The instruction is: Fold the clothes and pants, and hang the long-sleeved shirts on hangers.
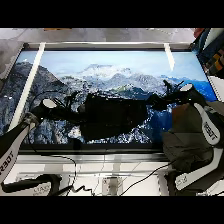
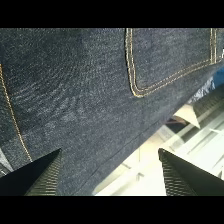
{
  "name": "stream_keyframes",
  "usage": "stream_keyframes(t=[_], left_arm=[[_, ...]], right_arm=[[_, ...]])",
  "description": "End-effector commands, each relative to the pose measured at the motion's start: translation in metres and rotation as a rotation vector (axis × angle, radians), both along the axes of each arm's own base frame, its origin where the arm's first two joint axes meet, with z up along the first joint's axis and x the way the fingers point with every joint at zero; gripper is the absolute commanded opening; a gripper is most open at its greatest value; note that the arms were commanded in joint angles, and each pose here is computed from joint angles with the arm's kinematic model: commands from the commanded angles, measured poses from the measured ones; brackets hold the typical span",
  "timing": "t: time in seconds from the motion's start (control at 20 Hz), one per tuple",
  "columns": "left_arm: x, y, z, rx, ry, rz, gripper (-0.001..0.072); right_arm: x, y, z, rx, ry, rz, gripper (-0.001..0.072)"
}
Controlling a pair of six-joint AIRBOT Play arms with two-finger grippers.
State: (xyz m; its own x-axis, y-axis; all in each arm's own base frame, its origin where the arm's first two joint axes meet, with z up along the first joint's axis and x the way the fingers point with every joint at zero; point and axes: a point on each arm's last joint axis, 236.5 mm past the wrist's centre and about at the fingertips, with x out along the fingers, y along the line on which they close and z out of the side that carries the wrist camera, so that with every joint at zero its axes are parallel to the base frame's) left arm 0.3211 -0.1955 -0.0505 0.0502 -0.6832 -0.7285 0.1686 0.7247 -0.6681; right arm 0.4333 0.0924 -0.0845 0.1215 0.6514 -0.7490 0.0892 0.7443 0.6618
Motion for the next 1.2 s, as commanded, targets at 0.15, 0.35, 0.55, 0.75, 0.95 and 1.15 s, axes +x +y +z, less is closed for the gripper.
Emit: stream_keyframes(t=[0.15,0.35,0.55,0.75,0.95,1.15], left_arm=[[0.021,0.006,-0.005,0.029,-0.059,0.061,0.0690],[0.039,0.013,-0.005,0.053,-0.117,0.110,0.0690],[0.078,0.033,0.045,0.057,-0.256,0.132,0.0690],[0.103,0.063,0.137,0.088,-0.474,0.137,0.0690],[0.089,0.080,0.214,0.093,-0.653,0.179,0.0690],[0.068,0.079,0.260,0.091,-0.769,0.185,0.0690]], right_arm=[[-0.002,0.063,-0.034,0.070,-0.017,0.131,0.0620],[-0.014,0.105,-0.025,0.071,-0.078,0.283,0.0028],[0.018,0.109,0.059,0.054,-0.266,0.318,0.0027],[0.056,0.029,0.185,-0.242,-0.483,0.083,0.0028],[0.014,-0.104,0.306,-0.498,-0.485,-0.376,0.0028],[-0.118,-0.213,0.359,-0.720,-0.263,-0.794,0.0028]])
